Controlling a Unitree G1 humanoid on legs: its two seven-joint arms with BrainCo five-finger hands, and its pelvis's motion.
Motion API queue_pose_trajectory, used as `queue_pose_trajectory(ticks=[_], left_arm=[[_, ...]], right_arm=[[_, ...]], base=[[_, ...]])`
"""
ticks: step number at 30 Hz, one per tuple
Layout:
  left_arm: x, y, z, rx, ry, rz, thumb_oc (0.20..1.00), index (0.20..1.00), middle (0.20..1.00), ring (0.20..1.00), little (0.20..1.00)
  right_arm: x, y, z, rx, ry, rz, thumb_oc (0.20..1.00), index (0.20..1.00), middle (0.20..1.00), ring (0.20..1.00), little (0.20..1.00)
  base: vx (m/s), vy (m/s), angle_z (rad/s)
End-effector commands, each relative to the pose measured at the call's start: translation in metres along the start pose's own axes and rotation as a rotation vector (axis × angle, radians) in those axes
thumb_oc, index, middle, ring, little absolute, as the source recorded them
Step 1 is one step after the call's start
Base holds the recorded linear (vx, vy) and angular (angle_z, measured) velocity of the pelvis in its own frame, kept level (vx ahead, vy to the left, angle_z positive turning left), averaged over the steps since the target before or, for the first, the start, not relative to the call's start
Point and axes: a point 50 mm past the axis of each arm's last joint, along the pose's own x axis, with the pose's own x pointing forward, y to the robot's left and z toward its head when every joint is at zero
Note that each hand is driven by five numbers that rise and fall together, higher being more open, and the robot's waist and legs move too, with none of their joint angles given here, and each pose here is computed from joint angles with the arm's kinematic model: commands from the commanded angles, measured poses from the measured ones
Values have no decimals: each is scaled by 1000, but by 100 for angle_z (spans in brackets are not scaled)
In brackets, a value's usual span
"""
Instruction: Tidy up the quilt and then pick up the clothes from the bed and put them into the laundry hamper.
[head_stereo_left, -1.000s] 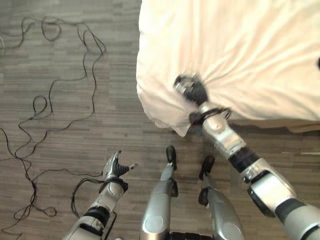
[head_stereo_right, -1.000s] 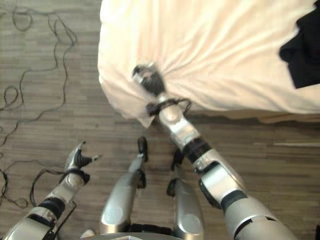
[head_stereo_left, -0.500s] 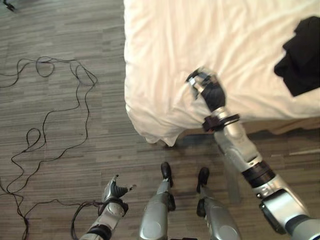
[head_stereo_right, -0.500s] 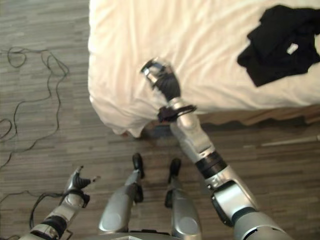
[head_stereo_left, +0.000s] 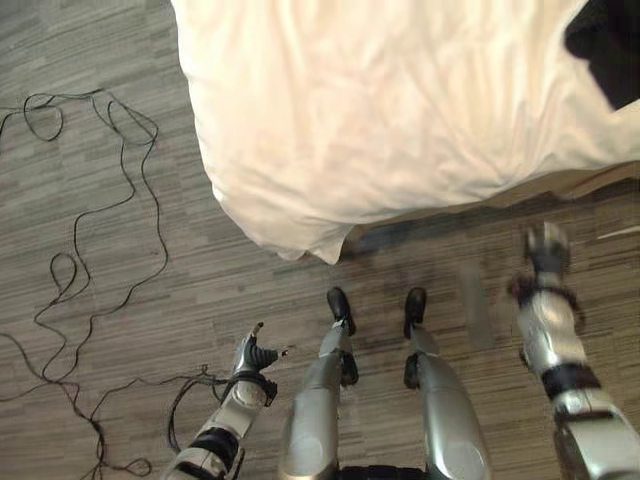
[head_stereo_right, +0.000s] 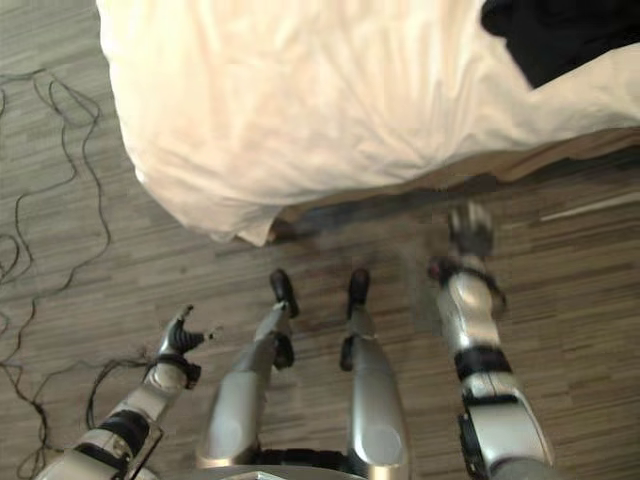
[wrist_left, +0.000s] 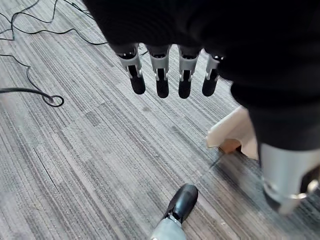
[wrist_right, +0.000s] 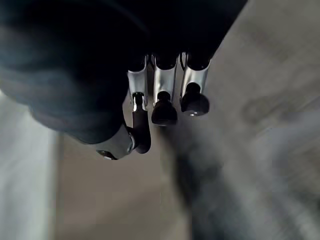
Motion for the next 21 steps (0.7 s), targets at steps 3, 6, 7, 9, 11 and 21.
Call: queue_pose_trajectory(ticks=[3, 6, 7, 9, 11, 21], left_arm=[[-15, -5, -47, 12, 166, -61, 1000, 1000, 1000, 1000, 1000], [-26, -13, -73, -9, 288, -101, 1000, 1000, 1000, 1000, 1000], [-29, -14, -79, -27, 320, -105, 1000, 1000, 1000, 1000, 1000], [-31, -16, -82, -38, 327, -115, 1000, 1000, 1000, 1000, 1000], [-32, -25, -75, 112, 256, -205, 1000, 1000, 1000, 1000, 1000], [-26, -37, -56, 137, 181, -213, 1000, 1000, 1000, 1000, 1000]], right_arm=[[-59, -109, -98, -184, 432, -193, 1000, 1000, 1000, 1000, 1000], [-94, -130, -133, -288, 631, -184, 1000, 1000, 1000, 1000, 1000], [-100, -130, -139, -349, 669, -160, 1000, 1000, 1000, 1000, 1000], [-108, -118, -150, -402, 709, -97, 1000, 1000, 1000, 1000, 1000], [-112, -103, -157, -457, 725, -22, 1000, 1000, 1000, 1000, 1000], [-129, -80, -173, -594, 754, 177, 1000, 1000, 1000, 1000, 1000]], base=[[238, 21, -19], [158, 4, -23], [127, -13, -31], [98, -77, -77], [92, -146, -168], [192, -287, -163]])
